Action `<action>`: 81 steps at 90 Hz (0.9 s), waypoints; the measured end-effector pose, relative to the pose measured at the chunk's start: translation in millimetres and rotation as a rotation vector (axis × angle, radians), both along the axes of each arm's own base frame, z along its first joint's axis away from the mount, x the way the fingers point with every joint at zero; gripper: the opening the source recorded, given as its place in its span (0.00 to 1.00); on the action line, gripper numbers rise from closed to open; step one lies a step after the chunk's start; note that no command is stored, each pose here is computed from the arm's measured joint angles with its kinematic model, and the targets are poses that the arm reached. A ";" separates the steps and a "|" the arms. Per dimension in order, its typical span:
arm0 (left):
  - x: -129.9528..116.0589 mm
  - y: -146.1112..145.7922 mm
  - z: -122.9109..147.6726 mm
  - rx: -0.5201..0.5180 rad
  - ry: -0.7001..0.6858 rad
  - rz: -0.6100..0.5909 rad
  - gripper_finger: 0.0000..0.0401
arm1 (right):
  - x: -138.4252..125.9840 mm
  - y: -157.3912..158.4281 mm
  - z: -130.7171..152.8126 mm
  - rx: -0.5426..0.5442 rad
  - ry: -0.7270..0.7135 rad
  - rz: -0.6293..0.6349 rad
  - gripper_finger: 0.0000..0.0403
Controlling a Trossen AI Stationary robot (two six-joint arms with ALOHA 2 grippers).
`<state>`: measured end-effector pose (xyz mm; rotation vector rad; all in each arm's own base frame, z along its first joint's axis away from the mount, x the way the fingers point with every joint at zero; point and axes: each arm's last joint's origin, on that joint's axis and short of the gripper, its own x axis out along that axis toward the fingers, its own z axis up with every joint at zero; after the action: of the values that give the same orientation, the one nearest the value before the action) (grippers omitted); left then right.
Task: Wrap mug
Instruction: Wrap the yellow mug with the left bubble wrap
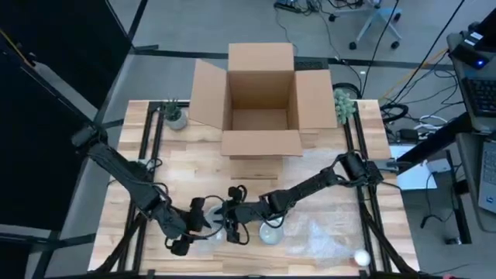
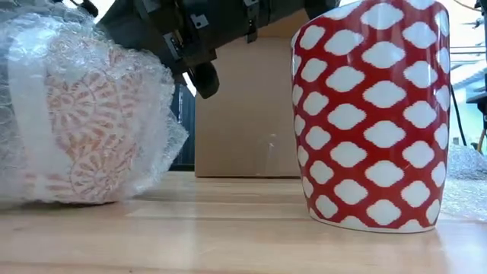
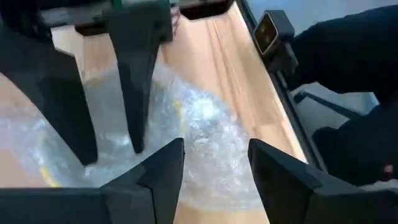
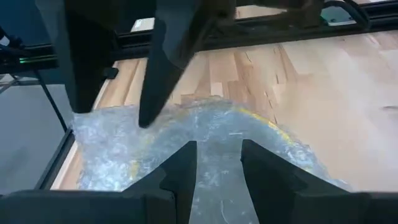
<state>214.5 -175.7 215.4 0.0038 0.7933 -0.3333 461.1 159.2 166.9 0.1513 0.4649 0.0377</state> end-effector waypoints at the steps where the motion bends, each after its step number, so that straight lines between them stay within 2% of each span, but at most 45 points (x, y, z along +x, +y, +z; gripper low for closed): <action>1: 0.9 0.1 -1.3 0.008 0.002 -0.001 0.43 | 0.1 0.1 0.1 0.001 -0.001 0.001 0.28; 21: 17.8 5.2 -25.8 0.074 0.082 0.038 0.43 | -0.1 0.1 -0.3 -0.002 0.001 -0.003 0.28; 51: 28.1 -0.4 -48.2 0.085 0.141 0.011 0.43 | -1.8 -0.4 3.9 -0.032 0.003 0.019 0.28; 64: 29.1 -0.2 -45.5 0.059 0.129 0.022 0.43 | -10.3 -0.3 17.8 -0.072 0.041 0.056 0.28; 81: 28.3 0.1 -44.3 0.048 0.129 0.019 0.43 | -31.1 -6.0 49.7 -0.131 0.135 0.080 0.28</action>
<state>242.8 -175.6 171.1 0.0194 0.9288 -0.2983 430.0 153.2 216.6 0.0065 0.6069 0.0754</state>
